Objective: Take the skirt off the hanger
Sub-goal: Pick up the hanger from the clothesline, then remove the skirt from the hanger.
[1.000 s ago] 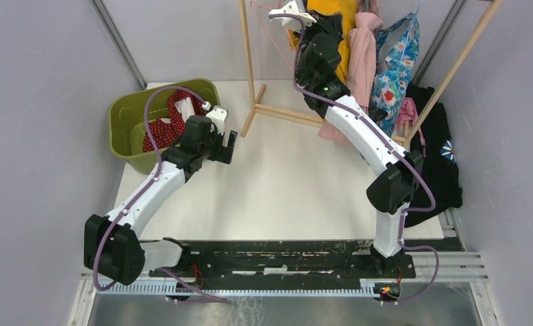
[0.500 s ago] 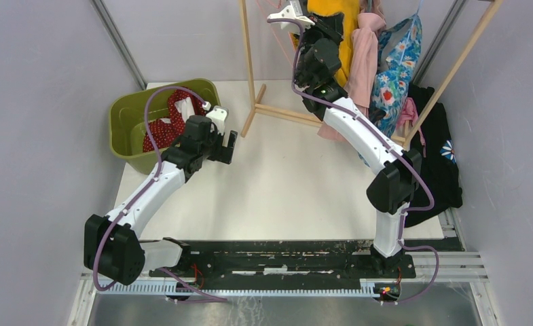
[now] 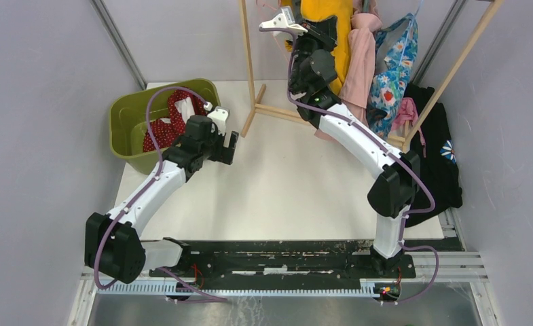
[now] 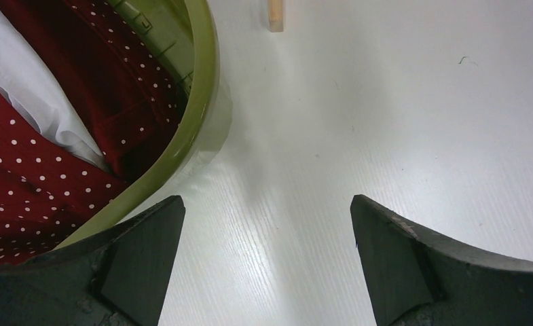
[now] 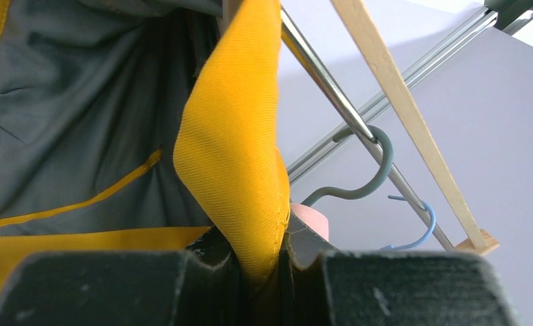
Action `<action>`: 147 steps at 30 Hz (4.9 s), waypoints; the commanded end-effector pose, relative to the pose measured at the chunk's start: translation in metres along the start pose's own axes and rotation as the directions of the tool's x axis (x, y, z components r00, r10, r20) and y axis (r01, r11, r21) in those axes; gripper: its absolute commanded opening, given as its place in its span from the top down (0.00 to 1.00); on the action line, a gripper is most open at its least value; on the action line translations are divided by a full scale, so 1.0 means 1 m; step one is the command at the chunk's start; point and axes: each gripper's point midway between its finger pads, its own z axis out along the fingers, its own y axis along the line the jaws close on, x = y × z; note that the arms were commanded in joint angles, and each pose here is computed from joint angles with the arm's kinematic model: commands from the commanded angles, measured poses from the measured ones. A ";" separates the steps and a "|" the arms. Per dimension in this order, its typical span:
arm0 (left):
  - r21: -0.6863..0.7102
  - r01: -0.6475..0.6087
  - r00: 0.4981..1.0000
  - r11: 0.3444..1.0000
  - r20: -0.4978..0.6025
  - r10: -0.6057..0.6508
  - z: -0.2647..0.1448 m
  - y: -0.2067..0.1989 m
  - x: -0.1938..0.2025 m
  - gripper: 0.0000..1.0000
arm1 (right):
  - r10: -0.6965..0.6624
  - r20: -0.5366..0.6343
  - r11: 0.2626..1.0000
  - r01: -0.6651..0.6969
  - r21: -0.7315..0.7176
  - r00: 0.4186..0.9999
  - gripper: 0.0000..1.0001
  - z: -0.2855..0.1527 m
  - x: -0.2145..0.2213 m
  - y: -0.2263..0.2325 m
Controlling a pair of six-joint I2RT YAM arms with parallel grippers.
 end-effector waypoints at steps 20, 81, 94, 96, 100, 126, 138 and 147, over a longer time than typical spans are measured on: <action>0.050 0.002 0.998 0.999 0.061 -0.005 -0.002 -0.010 -0.018 0.01 | 0.277 -0.046 0.960 -0.276 0.040 0.960 0.99 -0.050 0.027 -0.058; 0.589 -0.115 0.879 0.800 0.436 -0.195 -0.160 -0.156 -0.146 0.01 | 0.390 -0.419 0.223 -0.525 -0.821 0.820 0.99 -0.291 0.037 -0.038; 0.587 -0.192 0.872 0.786 0.470 -0.138 -0.147 -0.170 -0.146 0.01 | 0.425 -0.393 0.121 -0.481 -0.868 0.816 0.99 -0.308 0.004 -0.034; 0.578 -0.324 0.858 0.749 0.513 -0.026 -0.146 -0.178 -0.128 0.01 | 0.422 -0.385 0.104 -0.466 -0.879 0.821 0.99 -0.309 0.000 -0.039; 0.553 -0.541 0.786 0.634 0.600 0.147 -0.155 -0.183 -0.090 0.01 | 0.402 -0.371 0.102 -0.444 -0.890 0.837 0.99 -0.312 0.003 -0.043; 0.177 -0.740 0.540 0.649 0.732 0.416 -0.149 -0.142 -0.103 0.01 | 0.278 -0.335 0.056 -0.363 -0.930 0.900 0.99 -0.332 0.026 -0.051; 0.266 -0.709 0.597 0.653 0.719 0.354 -0.130 -0.155 -0.120 0.01 | 0.271 -0.324 0.016 -0.341 -0.940 0.907 0.99 -0.337 0.020 -0.050; 0.444 -0.727 0.620 0.524 0.752 0.223 -0.146 -0.194 -0.130 0.01 | 0.280 -0.294 0.019 -0.312 -0.950 0.914 0.99 -0.334 0.014 -0.053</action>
